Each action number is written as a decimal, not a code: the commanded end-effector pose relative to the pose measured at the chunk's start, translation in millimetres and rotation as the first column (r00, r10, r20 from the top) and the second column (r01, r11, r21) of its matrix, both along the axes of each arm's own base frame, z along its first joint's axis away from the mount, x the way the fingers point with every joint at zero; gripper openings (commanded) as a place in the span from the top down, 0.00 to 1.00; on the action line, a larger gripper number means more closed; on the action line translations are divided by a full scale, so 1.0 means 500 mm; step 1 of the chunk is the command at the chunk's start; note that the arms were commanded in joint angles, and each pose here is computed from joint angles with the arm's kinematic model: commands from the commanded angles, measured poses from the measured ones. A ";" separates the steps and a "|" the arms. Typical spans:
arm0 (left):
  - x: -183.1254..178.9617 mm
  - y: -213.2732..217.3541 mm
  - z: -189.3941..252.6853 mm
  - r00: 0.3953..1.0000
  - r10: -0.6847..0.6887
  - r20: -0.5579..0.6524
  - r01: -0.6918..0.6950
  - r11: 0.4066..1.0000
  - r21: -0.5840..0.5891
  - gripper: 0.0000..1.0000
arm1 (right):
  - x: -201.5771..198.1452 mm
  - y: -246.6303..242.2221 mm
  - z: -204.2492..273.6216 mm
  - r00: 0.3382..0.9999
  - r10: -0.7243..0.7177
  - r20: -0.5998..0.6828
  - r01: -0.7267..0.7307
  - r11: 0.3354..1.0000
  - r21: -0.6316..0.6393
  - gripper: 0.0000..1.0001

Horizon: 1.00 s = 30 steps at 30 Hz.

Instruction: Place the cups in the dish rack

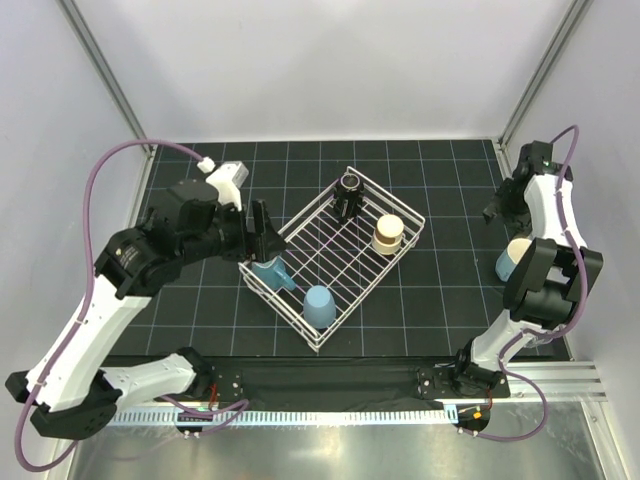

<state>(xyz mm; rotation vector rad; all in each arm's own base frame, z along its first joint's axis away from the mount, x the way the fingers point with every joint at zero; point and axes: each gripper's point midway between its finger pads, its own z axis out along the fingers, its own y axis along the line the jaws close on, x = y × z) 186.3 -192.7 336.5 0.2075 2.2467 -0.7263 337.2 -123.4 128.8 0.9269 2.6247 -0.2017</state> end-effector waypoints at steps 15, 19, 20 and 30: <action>-0.001 -0.003 0.062 0.998 -0.043 0.052 0.043 0.999 -0.006 0.23 | -0.059 -0.014 0.061 0.997 -0.045 0.064 0.051 0.994 -0.096 0.33; -0.009 0.002 0.062 0.999 -0.026 0.042 0.027 0.999 -0.028 0.23 | -0.060 -0.022 0.041 0.998 -0.057 0.035 0.060 0.993 -0.100 0.35; -0.009 0.004 0.058 0.999 -0.019 0.036 0.020 0.999 -0.031 0.23 | -0.055 -0.025 0.036 0.998 -0.059 0.039 0.063 0.993 -0.103 0.35; -0.025 0.022 0.061 0.999 0.024 0.029 -0.022 0.998 -0.057 0.23 | -0.034 -0.051 -0.032 0.996 -0.085 -0.017 0.083 0.992 -0.091 0.43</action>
